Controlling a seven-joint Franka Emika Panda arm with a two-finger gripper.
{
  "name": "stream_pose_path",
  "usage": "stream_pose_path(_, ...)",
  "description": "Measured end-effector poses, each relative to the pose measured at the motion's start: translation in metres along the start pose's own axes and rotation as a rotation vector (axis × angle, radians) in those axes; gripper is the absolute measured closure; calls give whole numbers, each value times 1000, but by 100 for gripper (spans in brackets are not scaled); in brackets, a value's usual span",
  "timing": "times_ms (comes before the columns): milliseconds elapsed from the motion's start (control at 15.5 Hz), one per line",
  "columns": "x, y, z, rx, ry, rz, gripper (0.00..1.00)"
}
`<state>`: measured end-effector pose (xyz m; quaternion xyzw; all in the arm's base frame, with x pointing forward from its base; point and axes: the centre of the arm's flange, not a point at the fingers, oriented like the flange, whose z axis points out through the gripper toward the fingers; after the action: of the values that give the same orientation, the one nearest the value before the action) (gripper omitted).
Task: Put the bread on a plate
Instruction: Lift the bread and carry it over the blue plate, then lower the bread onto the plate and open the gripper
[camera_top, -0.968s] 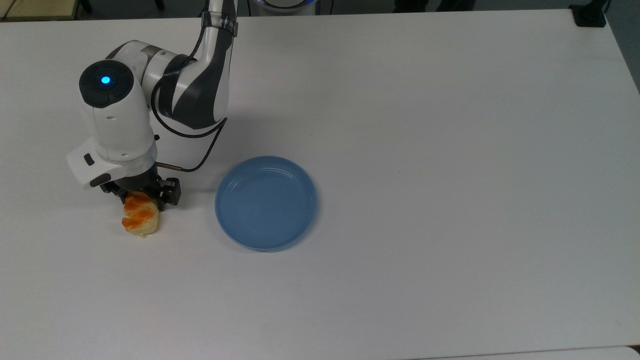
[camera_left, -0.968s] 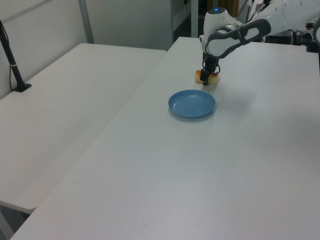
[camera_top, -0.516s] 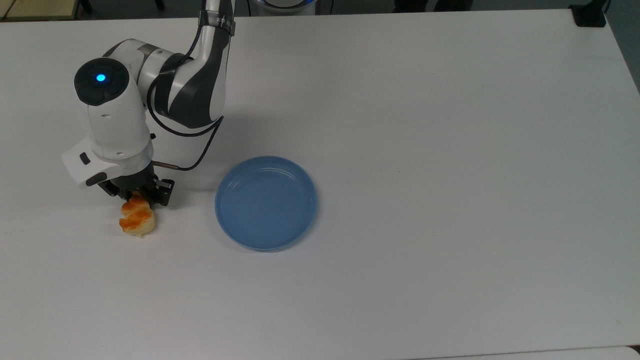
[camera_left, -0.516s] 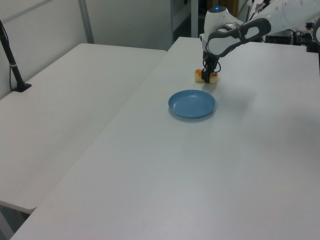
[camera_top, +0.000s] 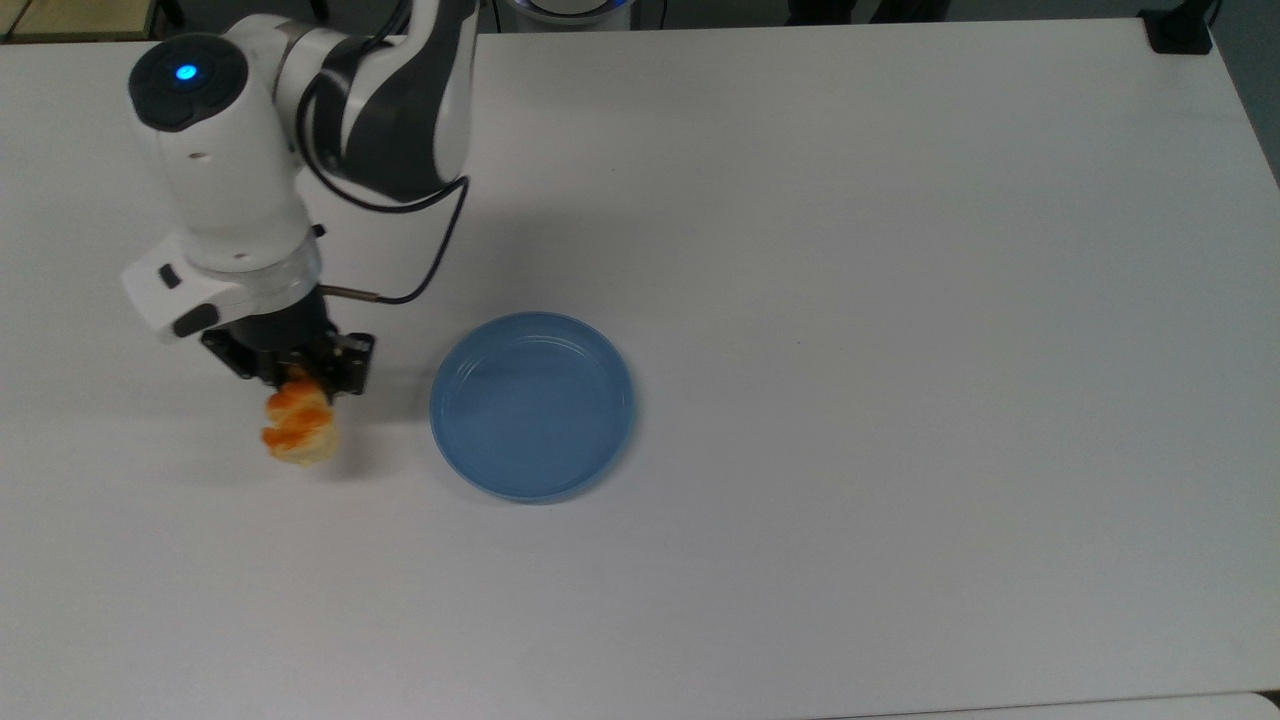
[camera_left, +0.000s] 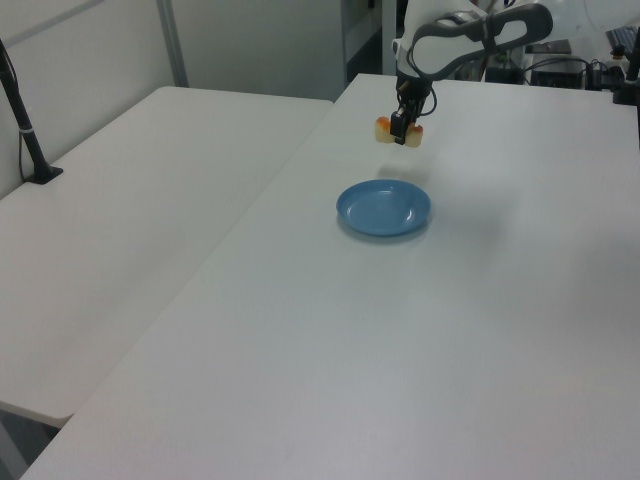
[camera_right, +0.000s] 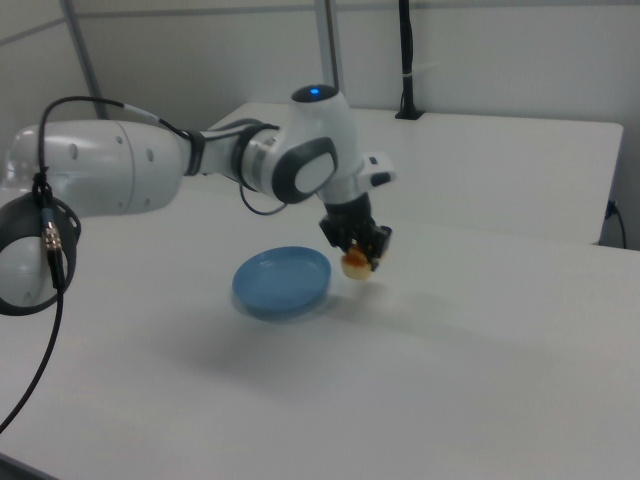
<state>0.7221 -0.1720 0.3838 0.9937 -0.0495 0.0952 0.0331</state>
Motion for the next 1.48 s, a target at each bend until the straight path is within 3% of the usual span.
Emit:
stream_pose_path(258, 4, -69, -21, 38, -18, -23, 56)
stream_pose_path(775, -6, -201, -10, 66, -54, -62, 56)
stream_pose_path(1291, -25, -214, 24, 45, -124, -85, 53)
stream_pose_path(1485, -25, -202, 26, 5, -127, -93, 49)
